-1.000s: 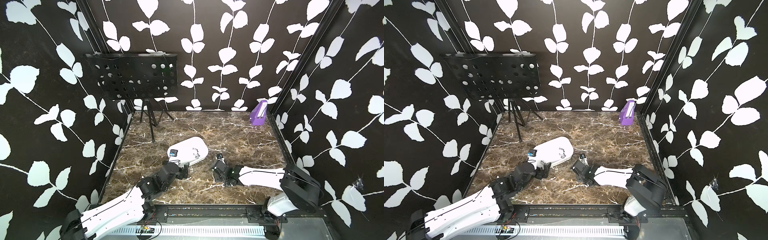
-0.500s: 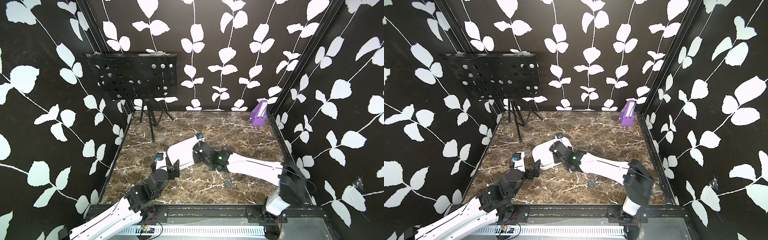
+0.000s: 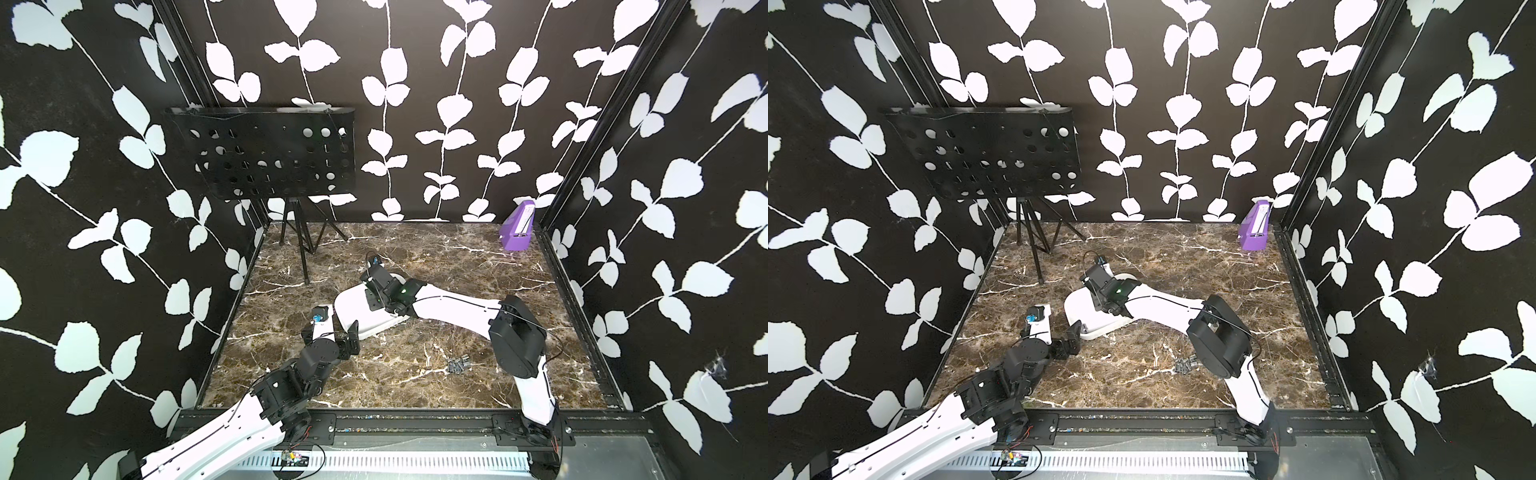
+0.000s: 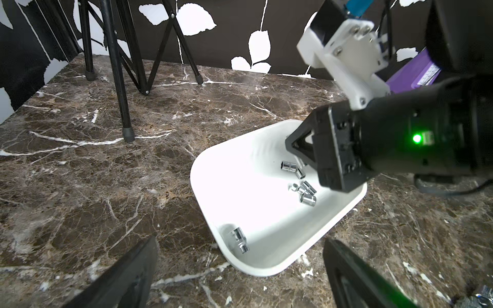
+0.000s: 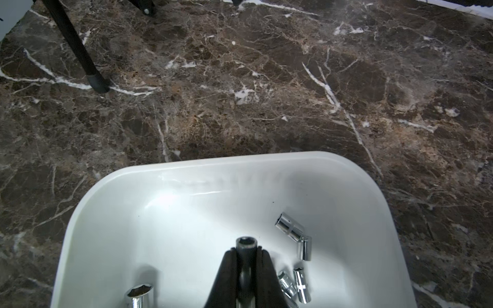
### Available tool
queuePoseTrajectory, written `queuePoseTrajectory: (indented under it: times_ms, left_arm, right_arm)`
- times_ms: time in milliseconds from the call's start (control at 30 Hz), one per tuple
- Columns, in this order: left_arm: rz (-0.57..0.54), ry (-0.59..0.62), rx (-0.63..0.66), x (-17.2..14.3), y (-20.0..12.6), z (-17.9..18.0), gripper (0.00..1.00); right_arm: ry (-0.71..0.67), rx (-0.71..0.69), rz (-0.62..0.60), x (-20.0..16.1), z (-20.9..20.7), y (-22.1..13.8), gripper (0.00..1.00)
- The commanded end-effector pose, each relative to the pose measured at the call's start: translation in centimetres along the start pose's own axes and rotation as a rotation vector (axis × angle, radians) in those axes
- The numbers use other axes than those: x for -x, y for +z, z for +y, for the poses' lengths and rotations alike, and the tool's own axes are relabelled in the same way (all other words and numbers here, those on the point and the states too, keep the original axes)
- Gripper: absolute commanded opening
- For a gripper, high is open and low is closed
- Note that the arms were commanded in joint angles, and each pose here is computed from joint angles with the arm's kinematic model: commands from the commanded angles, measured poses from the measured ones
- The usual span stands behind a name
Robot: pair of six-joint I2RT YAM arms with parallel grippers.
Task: Put the socket on the desktop into the storage box
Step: Place the socket head in the storage box, then pick up the socket head from the center of the board.
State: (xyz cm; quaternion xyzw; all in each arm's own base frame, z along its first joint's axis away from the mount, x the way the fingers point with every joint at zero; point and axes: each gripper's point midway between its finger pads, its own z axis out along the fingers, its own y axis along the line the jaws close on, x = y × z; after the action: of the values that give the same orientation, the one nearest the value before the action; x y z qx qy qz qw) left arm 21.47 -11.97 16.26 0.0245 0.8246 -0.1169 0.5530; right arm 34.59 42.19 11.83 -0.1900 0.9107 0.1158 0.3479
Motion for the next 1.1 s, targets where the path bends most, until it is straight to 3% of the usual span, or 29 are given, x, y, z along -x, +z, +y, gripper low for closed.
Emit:
queuePoseTrajectory:
  times_ms: [0,167,433,700,900,1067]
  left_arm:
    - [-0.015,-0.012,-0.003,0.3,0.0,-0.1,0.97]
    - [-0.016,-0.013,-0.007,0.3,0.0,-0.2,0.97]
    - [-0.025,-0.025,-0.064,0.5,-0.3,-1.0,0.98]
    - [0.007,0.015,-0.299,0.1,-0.1,-5.8,0.93]
    - [0.129,0.064,-0.429,-1.9,0.9,-9.6,0.92]
    - [0.269,0.102,-0.546,-4.0,1.4,-12.9,0.91]
  right_arm:
    - [0.007,0.051,-0.045,2.3,0.7,-1.6,0.2]
    - [-0.003,0.056,-0.035,2.1,0.2,-3.1,0.32]
    - [-0.041,-0.039,-0.08,-0.2,-5.5,-10.9,0.33]
    - [-0.085,-0.106,0.005,-10.6,-13.0,-16.3,0.42]
    - [-0.037,-0.175,0.054,-17.2,-16.8,-16.2,0.48]
    - [0.013,-0.176,0.089,-19.4,-17.5,-15.8,0.5]
